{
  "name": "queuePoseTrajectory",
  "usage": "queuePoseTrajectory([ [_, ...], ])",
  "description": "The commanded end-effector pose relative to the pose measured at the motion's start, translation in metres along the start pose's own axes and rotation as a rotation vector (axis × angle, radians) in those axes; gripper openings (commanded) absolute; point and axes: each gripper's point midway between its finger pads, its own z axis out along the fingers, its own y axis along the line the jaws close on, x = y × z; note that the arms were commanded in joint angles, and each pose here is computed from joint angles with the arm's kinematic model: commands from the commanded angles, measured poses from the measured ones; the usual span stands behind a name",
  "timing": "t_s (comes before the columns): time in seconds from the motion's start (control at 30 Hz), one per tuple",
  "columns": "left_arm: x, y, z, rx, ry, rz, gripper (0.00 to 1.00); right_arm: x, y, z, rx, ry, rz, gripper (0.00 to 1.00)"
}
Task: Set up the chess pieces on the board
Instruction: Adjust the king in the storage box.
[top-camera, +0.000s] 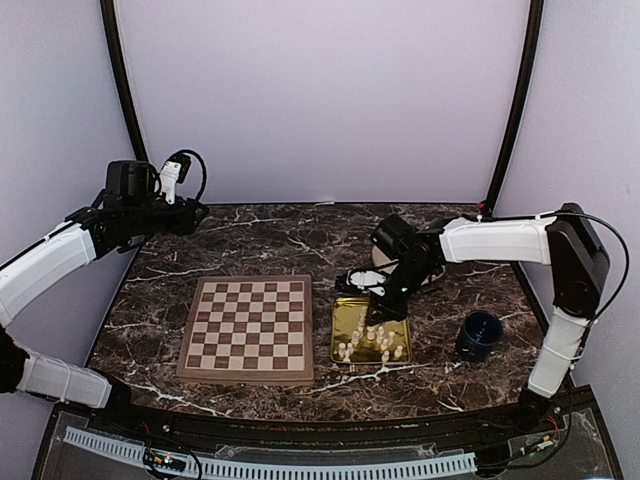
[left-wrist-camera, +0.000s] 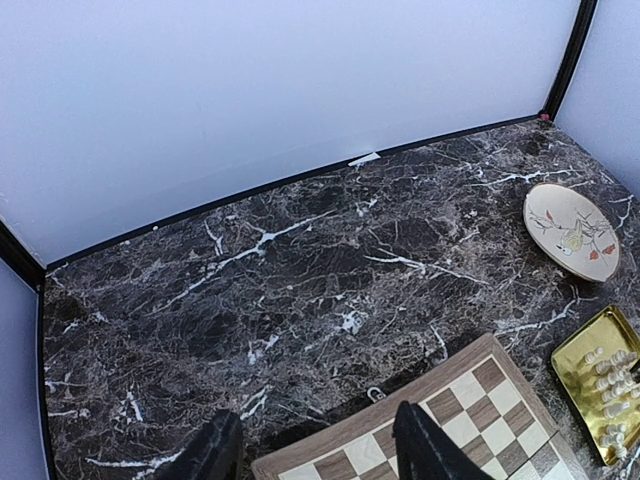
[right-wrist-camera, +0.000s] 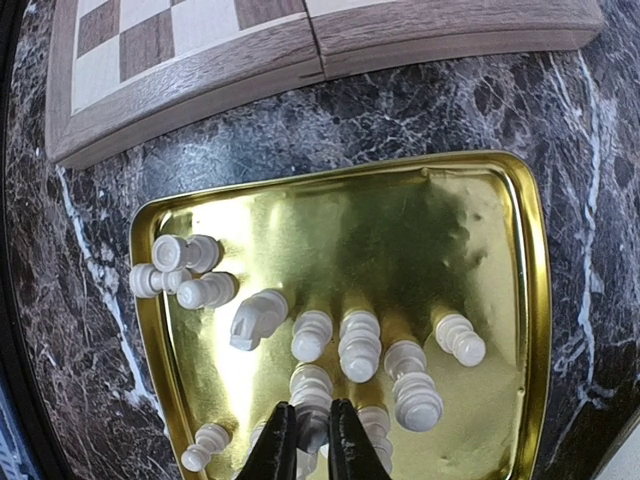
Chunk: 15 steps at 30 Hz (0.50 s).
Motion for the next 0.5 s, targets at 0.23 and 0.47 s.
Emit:
queuePoseTrajectory([
  [0.23,-0.0009,-0.0056,-0.0013,0.025,-0.004,0.01,0.54,0.0168,0.015,0.0169,-0.021,0.089,-0.028,0.21],
  [0.47,0.0005,-0.0058,-0.0003,0.028,0.0,0.009,0.54,0.0182,0.0183,0.0179,-0.026,0.098,-0.036,0.26],
])
